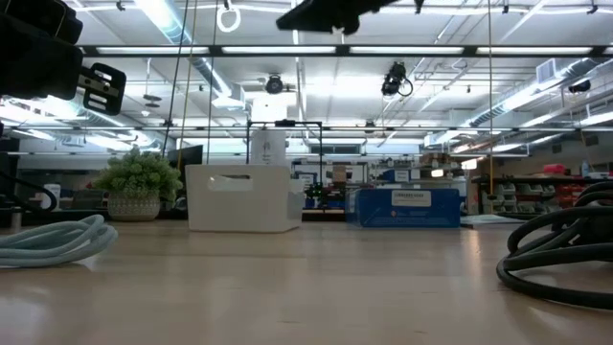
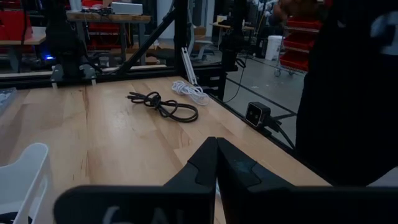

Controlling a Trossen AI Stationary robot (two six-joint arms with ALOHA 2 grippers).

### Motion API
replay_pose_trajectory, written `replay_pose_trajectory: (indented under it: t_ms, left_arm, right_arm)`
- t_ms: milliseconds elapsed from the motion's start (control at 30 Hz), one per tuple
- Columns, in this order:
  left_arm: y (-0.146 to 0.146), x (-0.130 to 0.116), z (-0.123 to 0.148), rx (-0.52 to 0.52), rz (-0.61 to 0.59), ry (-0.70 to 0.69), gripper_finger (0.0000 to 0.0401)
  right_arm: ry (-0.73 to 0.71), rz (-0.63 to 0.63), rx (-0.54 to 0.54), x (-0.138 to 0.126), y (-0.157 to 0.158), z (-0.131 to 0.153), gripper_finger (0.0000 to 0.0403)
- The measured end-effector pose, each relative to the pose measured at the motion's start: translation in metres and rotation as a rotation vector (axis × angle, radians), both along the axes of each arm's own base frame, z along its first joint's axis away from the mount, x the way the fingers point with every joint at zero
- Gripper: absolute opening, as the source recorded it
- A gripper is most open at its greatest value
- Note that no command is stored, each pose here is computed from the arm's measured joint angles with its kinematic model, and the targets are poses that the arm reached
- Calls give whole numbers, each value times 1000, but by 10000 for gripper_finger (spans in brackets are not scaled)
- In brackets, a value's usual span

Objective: Pick and place USB-C Cables
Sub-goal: Put the black charger cable into the white bin

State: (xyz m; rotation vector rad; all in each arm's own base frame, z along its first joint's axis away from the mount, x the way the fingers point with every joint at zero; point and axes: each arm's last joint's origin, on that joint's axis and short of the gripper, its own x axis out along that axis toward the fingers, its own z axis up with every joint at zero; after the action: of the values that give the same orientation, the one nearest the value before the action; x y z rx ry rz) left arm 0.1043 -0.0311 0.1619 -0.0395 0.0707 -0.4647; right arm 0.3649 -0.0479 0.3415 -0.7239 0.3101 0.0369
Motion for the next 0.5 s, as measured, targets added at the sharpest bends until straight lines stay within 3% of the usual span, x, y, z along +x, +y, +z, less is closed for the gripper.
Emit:
replay_pose_trajectory:
  t_ms: [100, 333, 500]
  left_arm:
    - [0, 0, 0, 0, 0, 0, 11]
    - [0, 0, 0, 0, 0, 0, 11]
    - [0, 0, 0, 0, 0, 0, 11]
  right_arm:
    - [-52, -10, 13, -12, 5, 17, 114]
    - [-146, -30, 180, -35, 12, 45, 117]
    - [-187, -5, 190, -47, 24, 58, 137]
